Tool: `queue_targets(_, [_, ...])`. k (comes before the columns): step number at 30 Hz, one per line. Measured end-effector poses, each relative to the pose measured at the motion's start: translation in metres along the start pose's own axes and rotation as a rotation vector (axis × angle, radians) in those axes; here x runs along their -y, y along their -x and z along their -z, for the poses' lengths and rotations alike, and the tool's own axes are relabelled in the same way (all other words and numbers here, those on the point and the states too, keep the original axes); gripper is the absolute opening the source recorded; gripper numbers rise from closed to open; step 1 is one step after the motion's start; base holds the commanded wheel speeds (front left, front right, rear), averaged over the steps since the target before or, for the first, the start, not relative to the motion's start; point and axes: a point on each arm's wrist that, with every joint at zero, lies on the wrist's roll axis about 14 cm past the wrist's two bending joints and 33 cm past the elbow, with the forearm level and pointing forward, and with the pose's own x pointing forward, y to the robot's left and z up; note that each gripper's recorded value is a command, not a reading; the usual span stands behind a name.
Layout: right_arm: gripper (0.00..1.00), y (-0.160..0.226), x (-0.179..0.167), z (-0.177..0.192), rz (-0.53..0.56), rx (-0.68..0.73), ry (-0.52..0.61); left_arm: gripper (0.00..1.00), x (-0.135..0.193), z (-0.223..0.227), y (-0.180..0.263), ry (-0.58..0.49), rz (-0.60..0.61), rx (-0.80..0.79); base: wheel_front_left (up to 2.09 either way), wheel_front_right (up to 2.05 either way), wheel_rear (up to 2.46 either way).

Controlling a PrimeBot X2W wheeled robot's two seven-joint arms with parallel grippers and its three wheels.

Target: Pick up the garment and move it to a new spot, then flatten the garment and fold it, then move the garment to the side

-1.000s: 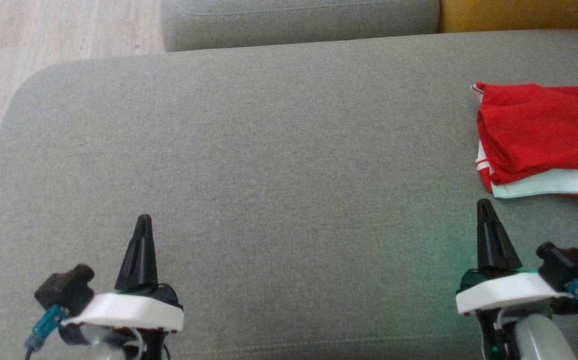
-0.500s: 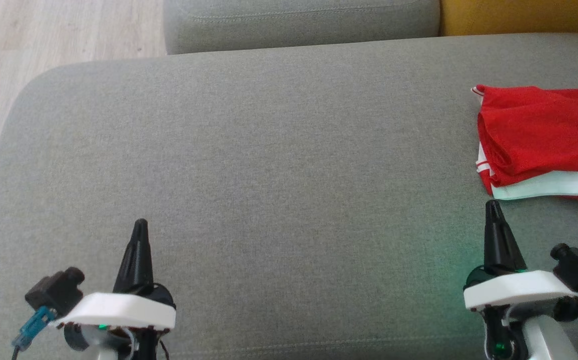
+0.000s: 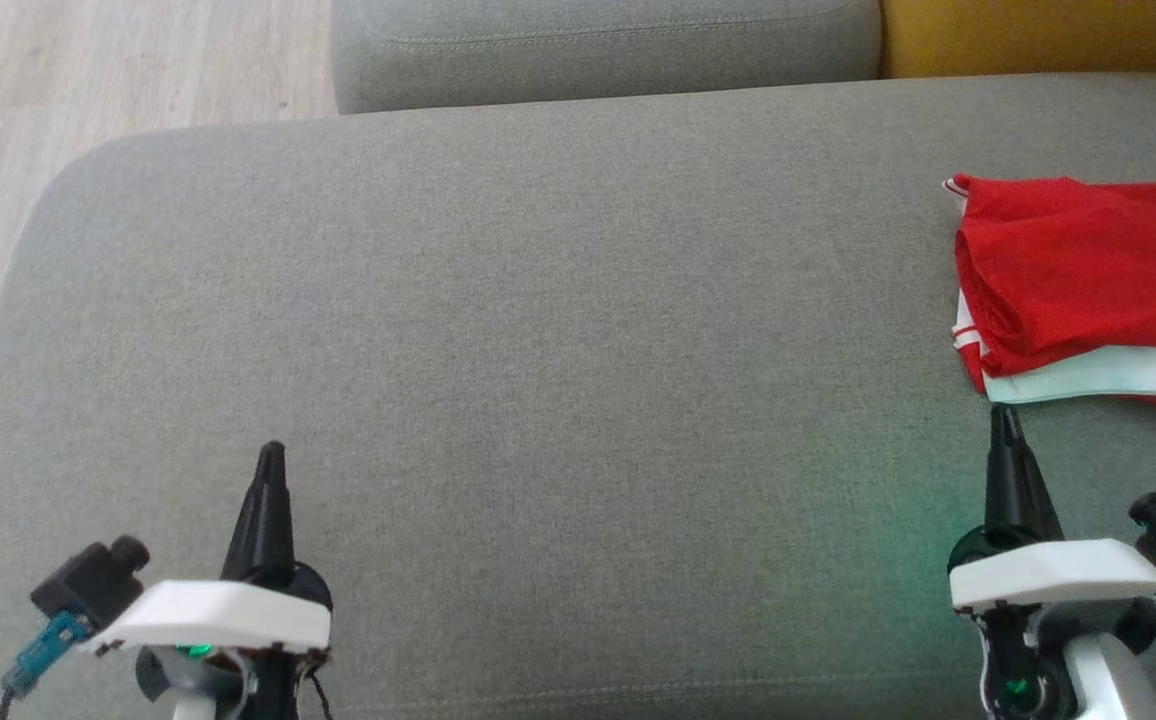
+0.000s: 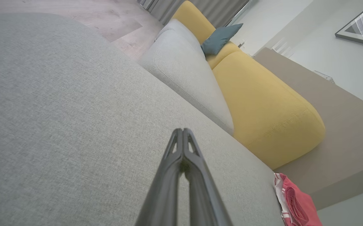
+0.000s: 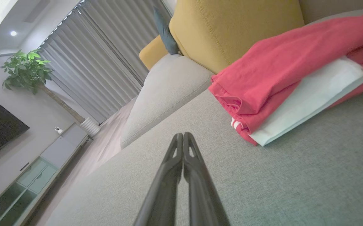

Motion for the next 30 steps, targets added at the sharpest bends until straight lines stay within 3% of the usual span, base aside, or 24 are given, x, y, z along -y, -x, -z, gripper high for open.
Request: queue_targets(30, [0.00, 0.000, 0.008, -0.006, 0.044, -0.002, -0.356, 0.00, -0.015, -0.007, -0.003, 0.303, -0.051, -0.017, 0.00, 0.00, 0.00])
